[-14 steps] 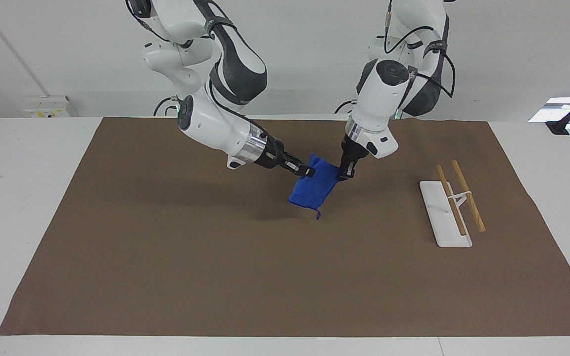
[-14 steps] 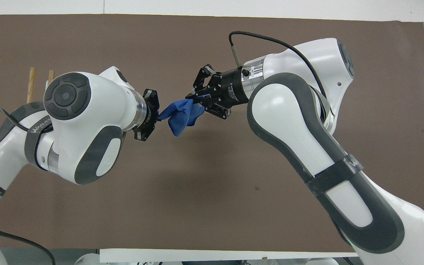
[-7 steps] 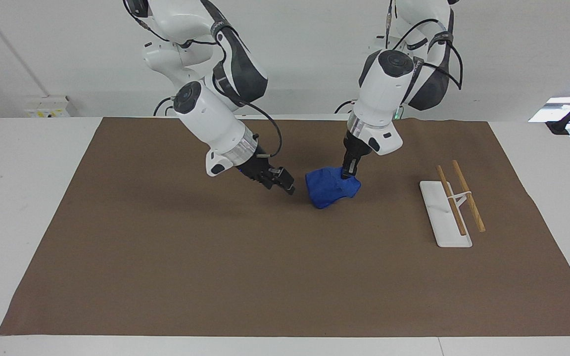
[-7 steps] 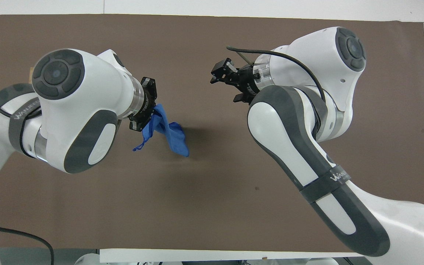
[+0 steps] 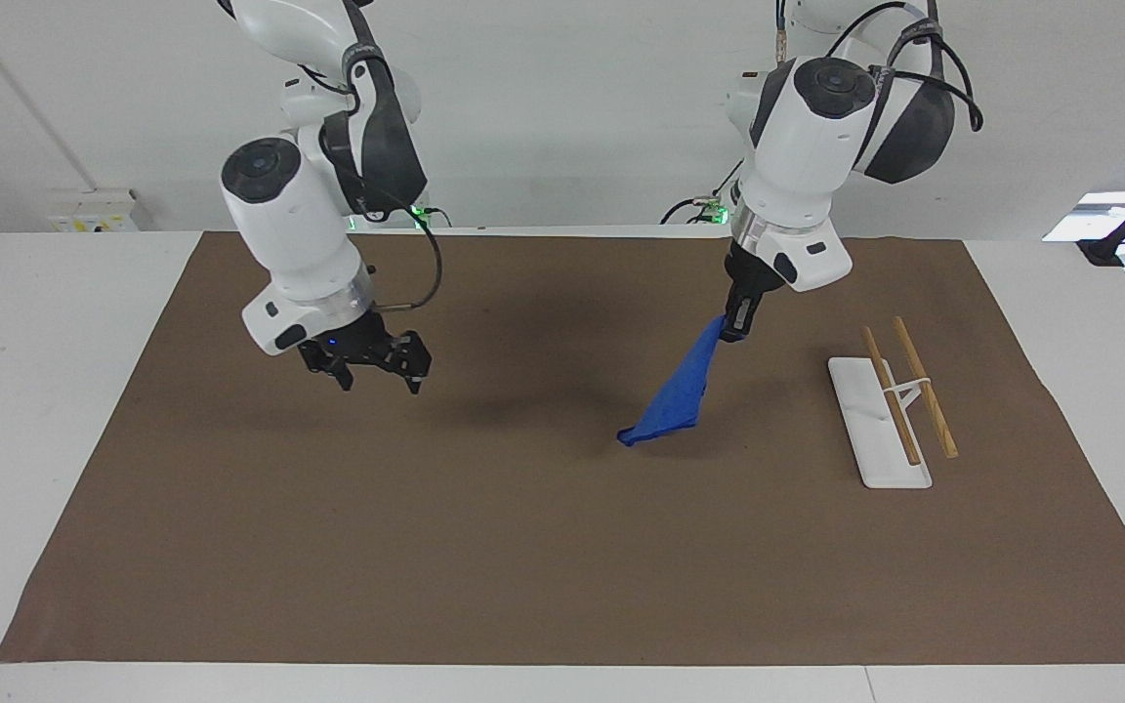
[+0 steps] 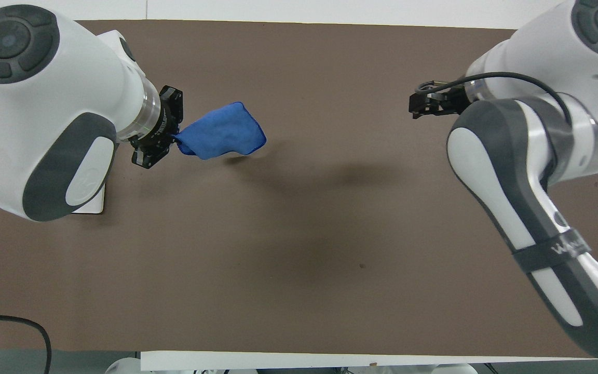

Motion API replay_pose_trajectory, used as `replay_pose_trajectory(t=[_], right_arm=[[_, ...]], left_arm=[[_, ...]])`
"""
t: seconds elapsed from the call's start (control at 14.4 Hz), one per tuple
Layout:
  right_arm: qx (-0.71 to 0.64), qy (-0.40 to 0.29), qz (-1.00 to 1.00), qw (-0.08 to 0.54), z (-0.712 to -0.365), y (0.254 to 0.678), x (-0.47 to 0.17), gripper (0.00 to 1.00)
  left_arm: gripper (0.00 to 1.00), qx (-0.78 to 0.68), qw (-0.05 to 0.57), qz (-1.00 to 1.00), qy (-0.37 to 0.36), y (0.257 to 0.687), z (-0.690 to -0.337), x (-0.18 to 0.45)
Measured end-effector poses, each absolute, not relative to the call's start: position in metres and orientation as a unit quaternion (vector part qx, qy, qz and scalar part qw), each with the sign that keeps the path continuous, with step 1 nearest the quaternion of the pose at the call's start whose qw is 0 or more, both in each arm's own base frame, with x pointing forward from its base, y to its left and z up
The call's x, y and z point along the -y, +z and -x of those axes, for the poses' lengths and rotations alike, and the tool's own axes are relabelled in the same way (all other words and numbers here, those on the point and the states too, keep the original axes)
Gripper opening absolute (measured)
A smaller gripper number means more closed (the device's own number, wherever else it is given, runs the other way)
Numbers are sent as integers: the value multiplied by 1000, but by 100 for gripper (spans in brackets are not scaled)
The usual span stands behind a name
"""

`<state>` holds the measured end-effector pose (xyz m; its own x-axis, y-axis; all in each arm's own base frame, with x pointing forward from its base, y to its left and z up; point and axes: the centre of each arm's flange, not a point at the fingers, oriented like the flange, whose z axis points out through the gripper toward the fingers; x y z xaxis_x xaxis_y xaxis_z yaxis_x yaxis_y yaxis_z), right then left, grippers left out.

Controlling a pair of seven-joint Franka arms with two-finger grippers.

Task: Right arm passes towel to left arm to hang
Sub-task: 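Carry the towel with the left gripper over the white rack and lower it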

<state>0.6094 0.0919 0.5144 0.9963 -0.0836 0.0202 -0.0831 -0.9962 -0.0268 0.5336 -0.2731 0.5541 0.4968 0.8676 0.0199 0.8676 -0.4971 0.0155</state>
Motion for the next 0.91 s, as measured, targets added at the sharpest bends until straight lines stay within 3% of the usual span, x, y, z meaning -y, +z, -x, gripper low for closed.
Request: replay_pose_trajectory(t=[0.21,0.49,0.91], right_arm=[[-26,9,999,-34,-590,582,-43,100],[-16,15,999,-43,-558,660,3,100],[-8,51,998,-41,-548,655,25,100]], left_arm=[[2,-486,-27,-873,28,567,-549,216],[2,-451,-43,-891,31,574,-569,135],[2,-426,-42,-901,71,573,-596,-3]])
